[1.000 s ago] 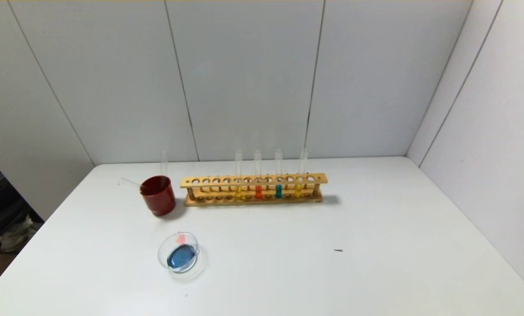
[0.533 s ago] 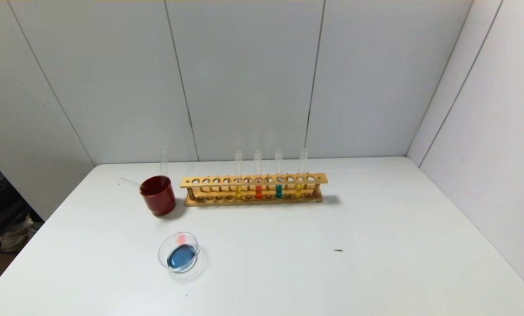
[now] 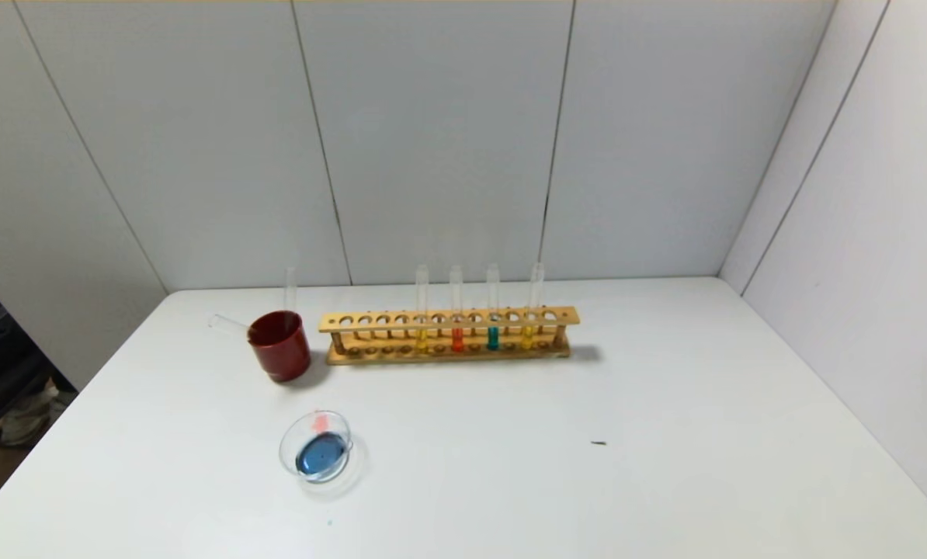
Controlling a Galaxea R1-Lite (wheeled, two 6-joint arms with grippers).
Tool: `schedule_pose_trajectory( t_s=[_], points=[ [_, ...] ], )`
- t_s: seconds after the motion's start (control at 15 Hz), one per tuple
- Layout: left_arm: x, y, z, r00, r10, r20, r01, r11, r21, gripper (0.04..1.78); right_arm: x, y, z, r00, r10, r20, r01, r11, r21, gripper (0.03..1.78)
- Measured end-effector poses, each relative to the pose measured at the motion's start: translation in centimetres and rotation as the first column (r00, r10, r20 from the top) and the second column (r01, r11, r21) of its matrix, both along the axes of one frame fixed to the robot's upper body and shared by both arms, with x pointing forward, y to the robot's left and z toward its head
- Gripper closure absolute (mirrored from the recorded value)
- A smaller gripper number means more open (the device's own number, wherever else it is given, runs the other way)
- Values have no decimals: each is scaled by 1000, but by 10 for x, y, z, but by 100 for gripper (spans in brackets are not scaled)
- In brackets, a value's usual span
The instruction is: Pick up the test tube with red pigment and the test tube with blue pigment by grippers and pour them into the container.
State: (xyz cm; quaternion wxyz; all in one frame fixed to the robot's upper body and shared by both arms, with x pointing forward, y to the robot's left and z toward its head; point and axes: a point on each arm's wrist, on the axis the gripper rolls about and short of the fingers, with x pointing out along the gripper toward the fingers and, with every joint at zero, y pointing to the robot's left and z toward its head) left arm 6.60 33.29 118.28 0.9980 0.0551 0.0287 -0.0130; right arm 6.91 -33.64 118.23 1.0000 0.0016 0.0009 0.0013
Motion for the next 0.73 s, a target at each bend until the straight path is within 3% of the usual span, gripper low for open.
schedule_pose_trajectory(
  t_s=[0.2, 0.73],
  points=[
    [-5, 0, -1, 996, -11, -87, 11, 1000, -7, 7, 0, 0, 0, 1000, 0, 0, 0, 1000, -2, 6],
    [-7, -1, 0, 994, -33, -102, 32, 999, -10, 7, 0, 0, 0, 1000, 0, -1, 0, 1000, -3, 6]
  ],
)
